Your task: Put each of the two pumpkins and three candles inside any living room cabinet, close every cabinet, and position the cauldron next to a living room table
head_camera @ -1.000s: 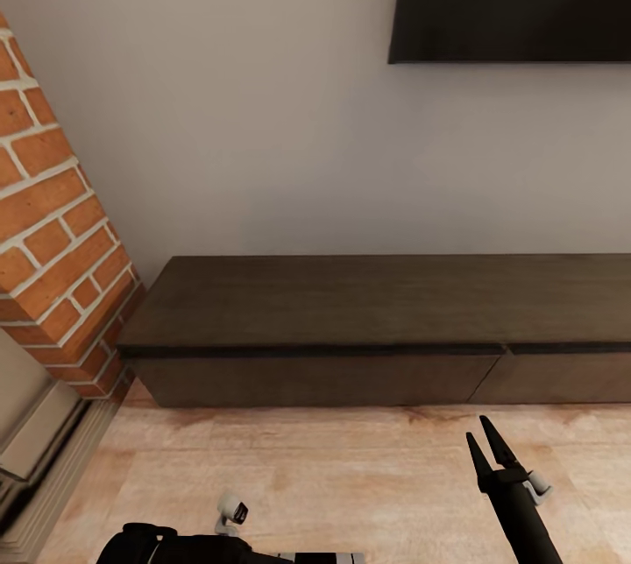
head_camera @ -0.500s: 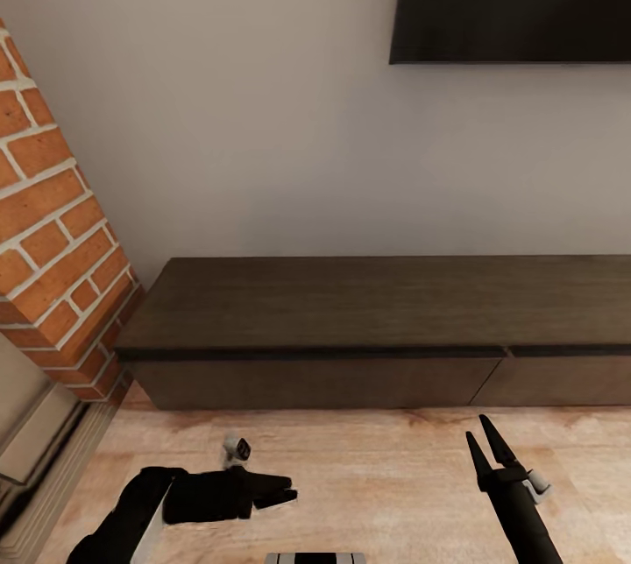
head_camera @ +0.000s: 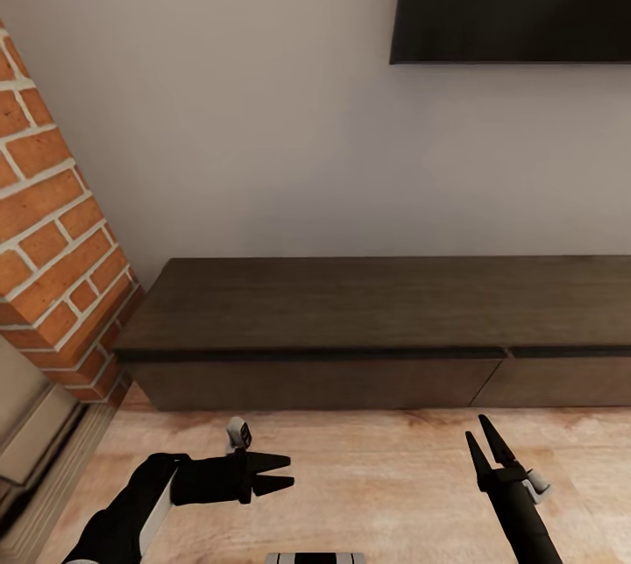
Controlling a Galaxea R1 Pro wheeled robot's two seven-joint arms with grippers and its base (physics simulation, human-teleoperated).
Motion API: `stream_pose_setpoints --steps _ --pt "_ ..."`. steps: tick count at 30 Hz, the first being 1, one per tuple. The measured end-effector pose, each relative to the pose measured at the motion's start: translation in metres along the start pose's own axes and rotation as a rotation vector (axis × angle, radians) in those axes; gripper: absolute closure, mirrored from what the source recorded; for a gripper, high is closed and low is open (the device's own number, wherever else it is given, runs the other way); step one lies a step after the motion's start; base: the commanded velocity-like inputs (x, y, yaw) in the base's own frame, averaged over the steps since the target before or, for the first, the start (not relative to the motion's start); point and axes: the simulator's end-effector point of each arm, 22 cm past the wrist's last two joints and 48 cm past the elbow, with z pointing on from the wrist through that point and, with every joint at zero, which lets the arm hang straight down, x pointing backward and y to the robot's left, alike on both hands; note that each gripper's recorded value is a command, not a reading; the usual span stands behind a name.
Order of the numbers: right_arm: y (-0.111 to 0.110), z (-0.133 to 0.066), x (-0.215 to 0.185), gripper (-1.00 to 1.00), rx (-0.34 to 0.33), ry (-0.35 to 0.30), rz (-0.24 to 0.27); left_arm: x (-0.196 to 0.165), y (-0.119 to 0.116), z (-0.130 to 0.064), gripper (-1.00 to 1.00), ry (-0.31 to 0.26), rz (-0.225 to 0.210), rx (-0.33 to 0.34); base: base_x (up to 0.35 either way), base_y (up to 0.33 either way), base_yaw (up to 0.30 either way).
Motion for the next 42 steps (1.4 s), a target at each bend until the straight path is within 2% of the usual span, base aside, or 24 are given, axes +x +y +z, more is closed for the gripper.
stream_pose_setpoints --steps 17,42 --pt "0.0076 0.0042 0.0001 -1.0 -0.016 0.004 -0.012 0.0001 -0.0013 0.0027 -1.0 0.0 0.001 0.006 0.094 0.0 0.0" --pt "0.0057 0.0037 0.0006 -1.0 -0.01 0.006 -0.011 -0.0008 -0.003 0.0027 -1.0 0.001 0.008 0.007 0.083 0.0 0.0"
